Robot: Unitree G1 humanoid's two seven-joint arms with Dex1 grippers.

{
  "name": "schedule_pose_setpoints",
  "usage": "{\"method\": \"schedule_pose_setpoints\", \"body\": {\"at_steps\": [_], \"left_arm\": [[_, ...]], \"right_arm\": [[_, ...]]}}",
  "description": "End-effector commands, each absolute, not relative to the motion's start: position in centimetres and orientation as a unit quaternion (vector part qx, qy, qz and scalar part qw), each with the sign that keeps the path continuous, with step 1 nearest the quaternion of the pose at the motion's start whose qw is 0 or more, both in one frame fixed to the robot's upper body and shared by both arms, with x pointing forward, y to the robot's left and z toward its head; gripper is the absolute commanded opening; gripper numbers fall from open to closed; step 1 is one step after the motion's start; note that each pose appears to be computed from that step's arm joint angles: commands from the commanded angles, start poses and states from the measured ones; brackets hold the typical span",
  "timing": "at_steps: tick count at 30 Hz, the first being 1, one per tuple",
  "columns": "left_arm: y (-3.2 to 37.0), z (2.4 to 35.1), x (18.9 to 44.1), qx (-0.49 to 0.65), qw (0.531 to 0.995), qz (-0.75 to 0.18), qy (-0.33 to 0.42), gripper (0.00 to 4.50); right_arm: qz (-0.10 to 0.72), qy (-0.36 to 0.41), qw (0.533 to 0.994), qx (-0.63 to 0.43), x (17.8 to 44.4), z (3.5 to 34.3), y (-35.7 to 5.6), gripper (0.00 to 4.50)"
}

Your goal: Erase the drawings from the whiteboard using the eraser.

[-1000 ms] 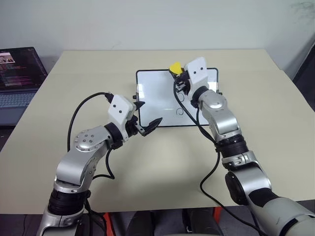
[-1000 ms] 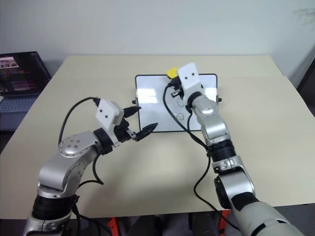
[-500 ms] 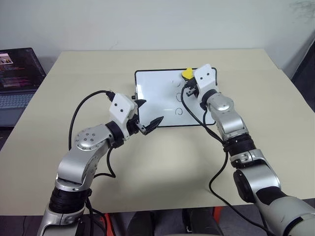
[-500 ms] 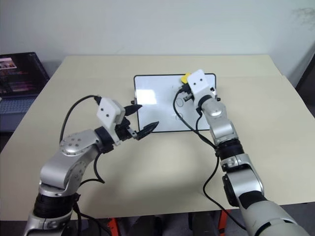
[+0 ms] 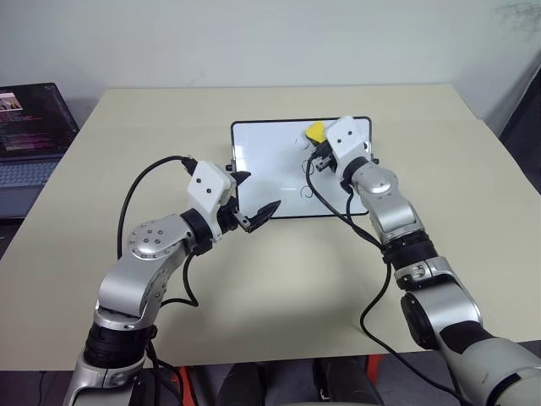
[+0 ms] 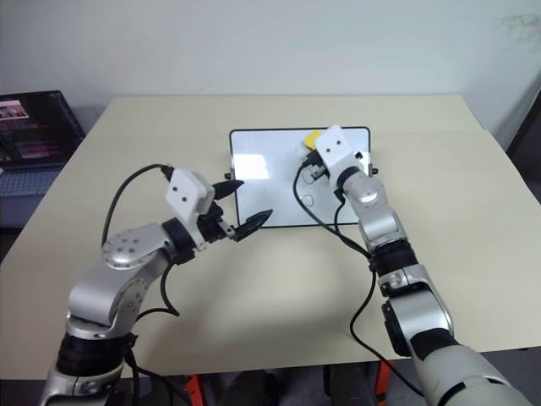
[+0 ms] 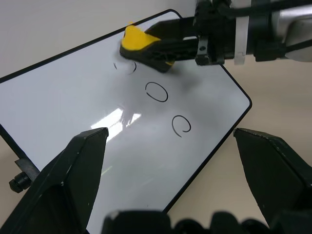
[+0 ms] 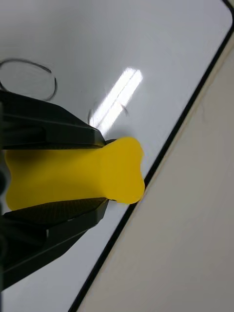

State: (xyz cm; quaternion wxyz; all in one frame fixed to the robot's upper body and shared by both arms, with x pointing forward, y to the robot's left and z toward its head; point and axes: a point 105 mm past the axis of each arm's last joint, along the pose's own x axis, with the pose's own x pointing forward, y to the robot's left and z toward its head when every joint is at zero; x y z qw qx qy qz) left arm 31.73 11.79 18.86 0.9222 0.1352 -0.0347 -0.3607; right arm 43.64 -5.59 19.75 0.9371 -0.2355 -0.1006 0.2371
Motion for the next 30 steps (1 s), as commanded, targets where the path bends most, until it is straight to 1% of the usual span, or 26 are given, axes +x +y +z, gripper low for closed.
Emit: {"method": "schedule_pose_setpoints", "body": {"at_steps": [1,5,15,26,30], "left_arm": [[11.9,20.0,31.5,0.144,0.921,-0.357,-0.058,4.5],[12.1,20.0,31.4,0.144,0.922,-0.354,-0.057,4.5],[11.9,19.9,31.5,0.14,0.924,-0.352,-0.058,4.5],[11.4,19.9,31.8,0.135,0.921,-0.36,-0.061,4.5],[11.4,19.9,31.8,0.135,0.921,-0.361,-0.062,4.5]], "right_arm": [[0.267,-0.11,0.923,-0.254,42.8,19.4,-4.4,1.1],[0.286,-0.104,0.915,-0.266,42.5,18.7,-4.1,1.1],[0.28,-0.097,0.914,-0.277,43.1,18.8,-5.1,1.1],[0.252,-0.064,0.917,-0.303,43.3,17.5,-9.3,1.1],[0.246,-0.061,0.918,-0.306,43.2,17.4,-10.2,1.1]]}}
